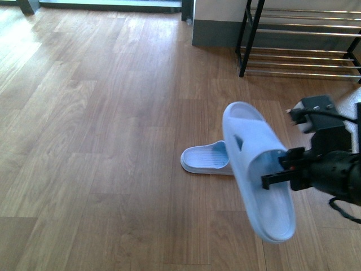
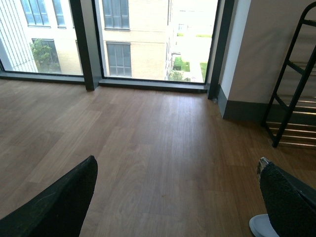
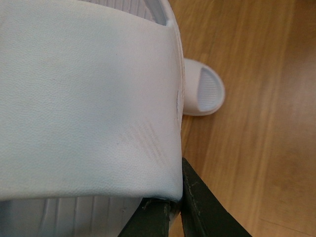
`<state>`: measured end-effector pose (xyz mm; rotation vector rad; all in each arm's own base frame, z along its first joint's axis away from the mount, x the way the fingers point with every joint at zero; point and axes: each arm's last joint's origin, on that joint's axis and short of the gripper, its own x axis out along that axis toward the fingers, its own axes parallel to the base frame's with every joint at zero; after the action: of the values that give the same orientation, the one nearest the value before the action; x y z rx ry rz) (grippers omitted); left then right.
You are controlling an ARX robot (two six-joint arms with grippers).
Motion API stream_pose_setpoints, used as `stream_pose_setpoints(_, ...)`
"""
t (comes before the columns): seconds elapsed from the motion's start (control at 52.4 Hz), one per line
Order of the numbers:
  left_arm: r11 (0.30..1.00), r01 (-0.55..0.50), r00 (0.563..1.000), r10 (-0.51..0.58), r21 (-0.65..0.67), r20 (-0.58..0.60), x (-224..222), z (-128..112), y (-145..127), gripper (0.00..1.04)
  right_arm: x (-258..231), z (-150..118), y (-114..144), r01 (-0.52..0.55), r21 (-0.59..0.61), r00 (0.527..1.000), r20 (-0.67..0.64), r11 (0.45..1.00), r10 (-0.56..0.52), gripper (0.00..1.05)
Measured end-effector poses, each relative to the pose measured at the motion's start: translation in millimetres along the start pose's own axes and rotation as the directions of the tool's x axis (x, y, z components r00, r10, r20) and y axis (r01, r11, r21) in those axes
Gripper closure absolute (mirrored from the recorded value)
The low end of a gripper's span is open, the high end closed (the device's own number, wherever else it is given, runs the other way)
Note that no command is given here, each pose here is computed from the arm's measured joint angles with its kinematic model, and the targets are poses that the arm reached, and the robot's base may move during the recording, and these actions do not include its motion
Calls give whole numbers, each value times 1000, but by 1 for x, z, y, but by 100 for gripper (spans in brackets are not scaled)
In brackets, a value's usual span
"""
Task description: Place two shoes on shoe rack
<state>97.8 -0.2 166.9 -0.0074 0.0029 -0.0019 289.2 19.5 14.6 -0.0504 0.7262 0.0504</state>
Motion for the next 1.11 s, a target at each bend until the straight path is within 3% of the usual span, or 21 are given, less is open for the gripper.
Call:
stream_pose_setpoints(0.21,1000,0,1000,0,0,0,0,0,0,9,-76,29,-30,97,79,985,136,992,-107,103)
stream_pose_setpoints(0.477,1000,0,1000,0,0,0,0,0,0,9,-141,37,-43,145,154,957,230,977,-178,103)
stream_pose_setpoints(1.107,1000,-3,1000,3,0,0,0,0,0,9,-149,40,-42,138,158,947,268,978,-177,103)
